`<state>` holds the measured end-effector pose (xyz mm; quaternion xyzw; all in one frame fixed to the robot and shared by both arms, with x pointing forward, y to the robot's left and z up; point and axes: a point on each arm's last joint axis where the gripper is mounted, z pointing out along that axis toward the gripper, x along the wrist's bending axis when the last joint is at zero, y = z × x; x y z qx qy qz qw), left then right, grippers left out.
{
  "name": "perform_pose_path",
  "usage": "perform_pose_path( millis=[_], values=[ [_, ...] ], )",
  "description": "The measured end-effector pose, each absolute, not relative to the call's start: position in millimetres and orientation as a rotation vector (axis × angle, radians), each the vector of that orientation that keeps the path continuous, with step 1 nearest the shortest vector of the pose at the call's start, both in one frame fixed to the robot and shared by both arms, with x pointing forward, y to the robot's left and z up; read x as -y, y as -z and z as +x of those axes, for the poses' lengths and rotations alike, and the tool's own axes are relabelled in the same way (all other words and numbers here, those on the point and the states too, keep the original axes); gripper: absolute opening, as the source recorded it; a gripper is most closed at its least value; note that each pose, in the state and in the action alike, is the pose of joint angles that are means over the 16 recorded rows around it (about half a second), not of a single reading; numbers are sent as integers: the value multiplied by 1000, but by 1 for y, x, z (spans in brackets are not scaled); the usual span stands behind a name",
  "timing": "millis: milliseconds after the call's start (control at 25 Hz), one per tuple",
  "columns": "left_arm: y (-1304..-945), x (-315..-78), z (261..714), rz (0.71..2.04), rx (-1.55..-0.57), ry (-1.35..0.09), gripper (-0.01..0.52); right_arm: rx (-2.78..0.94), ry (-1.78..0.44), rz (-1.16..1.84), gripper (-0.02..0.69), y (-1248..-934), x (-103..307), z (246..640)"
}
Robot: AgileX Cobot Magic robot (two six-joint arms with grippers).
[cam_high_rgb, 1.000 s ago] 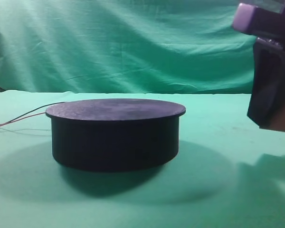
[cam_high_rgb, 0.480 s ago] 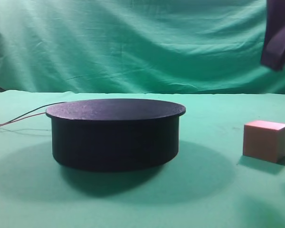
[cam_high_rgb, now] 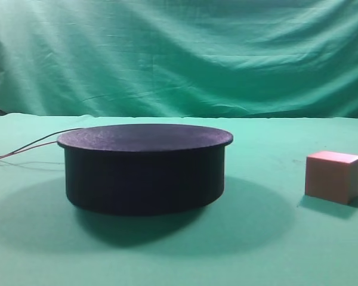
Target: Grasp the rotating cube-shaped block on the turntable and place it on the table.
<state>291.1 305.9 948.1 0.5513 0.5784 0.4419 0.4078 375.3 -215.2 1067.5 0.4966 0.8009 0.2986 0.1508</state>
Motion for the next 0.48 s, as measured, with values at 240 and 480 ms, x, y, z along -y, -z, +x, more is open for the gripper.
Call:
perform_pose_path(
  millis=[240,480],
  values=[
    [-948,-306,291,1390,-1458,-1114,0,-2173,-849,1362,38,-1062,235,372],
    [-948,-306,291,1390,-1458,-1114,0,-1951,-924,1346,48,-1045,263,353]
  ],
)
